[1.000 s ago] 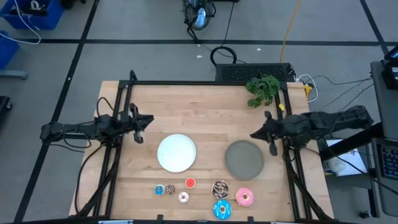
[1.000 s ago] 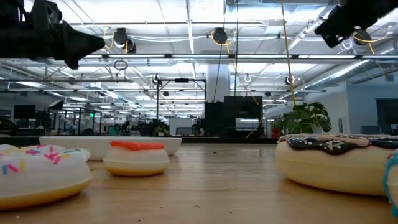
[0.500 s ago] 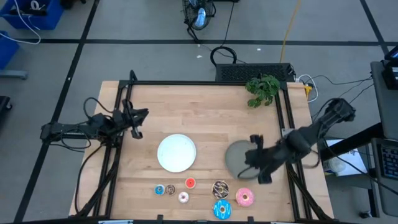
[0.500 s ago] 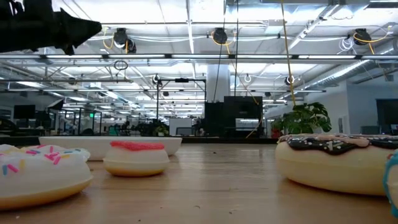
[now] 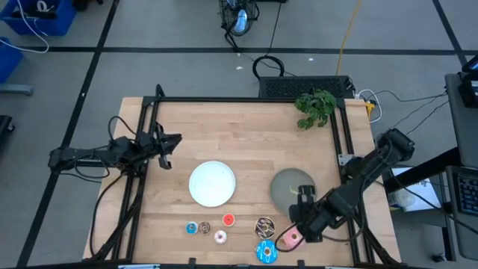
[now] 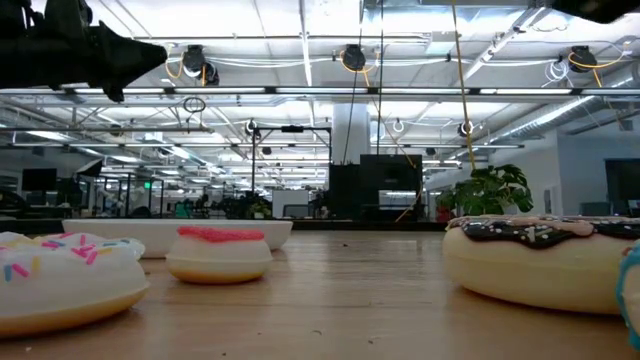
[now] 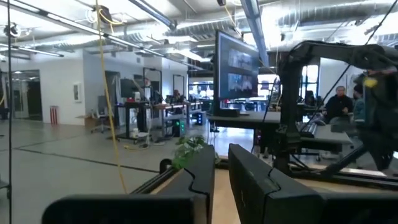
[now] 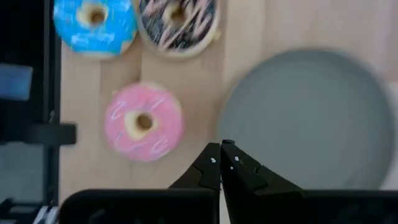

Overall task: Pick & Place donuts
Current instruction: Put the large pink donut on the gray plate

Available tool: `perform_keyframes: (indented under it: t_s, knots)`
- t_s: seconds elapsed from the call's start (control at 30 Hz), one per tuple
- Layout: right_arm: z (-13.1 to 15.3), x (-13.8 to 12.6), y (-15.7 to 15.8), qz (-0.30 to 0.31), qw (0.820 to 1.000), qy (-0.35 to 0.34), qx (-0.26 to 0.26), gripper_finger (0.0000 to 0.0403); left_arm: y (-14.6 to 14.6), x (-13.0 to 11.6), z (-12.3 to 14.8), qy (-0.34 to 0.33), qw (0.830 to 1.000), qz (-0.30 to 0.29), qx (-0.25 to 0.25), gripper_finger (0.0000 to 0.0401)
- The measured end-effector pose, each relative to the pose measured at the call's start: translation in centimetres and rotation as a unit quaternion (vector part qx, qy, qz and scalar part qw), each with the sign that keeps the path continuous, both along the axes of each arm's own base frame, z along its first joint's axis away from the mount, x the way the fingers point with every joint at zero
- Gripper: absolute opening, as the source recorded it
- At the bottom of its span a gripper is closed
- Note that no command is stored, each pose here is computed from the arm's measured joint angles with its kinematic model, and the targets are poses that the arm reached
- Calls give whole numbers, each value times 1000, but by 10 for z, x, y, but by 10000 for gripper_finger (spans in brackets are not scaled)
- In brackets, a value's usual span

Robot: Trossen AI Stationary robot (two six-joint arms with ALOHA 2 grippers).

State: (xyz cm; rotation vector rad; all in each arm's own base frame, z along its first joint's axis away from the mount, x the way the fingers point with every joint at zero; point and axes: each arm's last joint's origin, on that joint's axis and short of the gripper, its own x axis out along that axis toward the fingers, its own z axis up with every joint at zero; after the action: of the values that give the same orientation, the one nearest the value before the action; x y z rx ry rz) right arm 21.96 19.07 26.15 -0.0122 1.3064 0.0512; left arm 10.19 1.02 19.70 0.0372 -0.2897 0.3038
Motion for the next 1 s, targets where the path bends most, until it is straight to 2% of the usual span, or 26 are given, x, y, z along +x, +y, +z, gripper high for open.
perform_keyframes:
  t_s: [0.1, 0.2, 0.5, 0.6, 0.73, 1.0]
  knots:
    - [-11, 1, 8, -2, 1000, 22, 0, 13, 0, 0, 0, 2, 1000, 4, 9, 51]
    - [-17, 4, 12, 3, 1000, 24, -2, 44, 0, 0, 0, 2, 1000, 12, 8, 51]
    - [-24, 15, 23, 79, 997, -11, 4, 197, 1, 0, -1, 6, 1000, 14, 1, 51]
    - [-29, 20, 28, 103, 995, -20, 5, 233, 1, 0, -1, 5, 1000, 13, -1, 51]
    - [-39, 23, 34, 109, 994, -11, 12, 252, 1, 0, -1, 4, 1000, 13, -1, 51]
    - [-60, 27, 41, 122, 992, 23, 0, 246, 1, 0, 0, 4, 1000, 17, 9, 51]
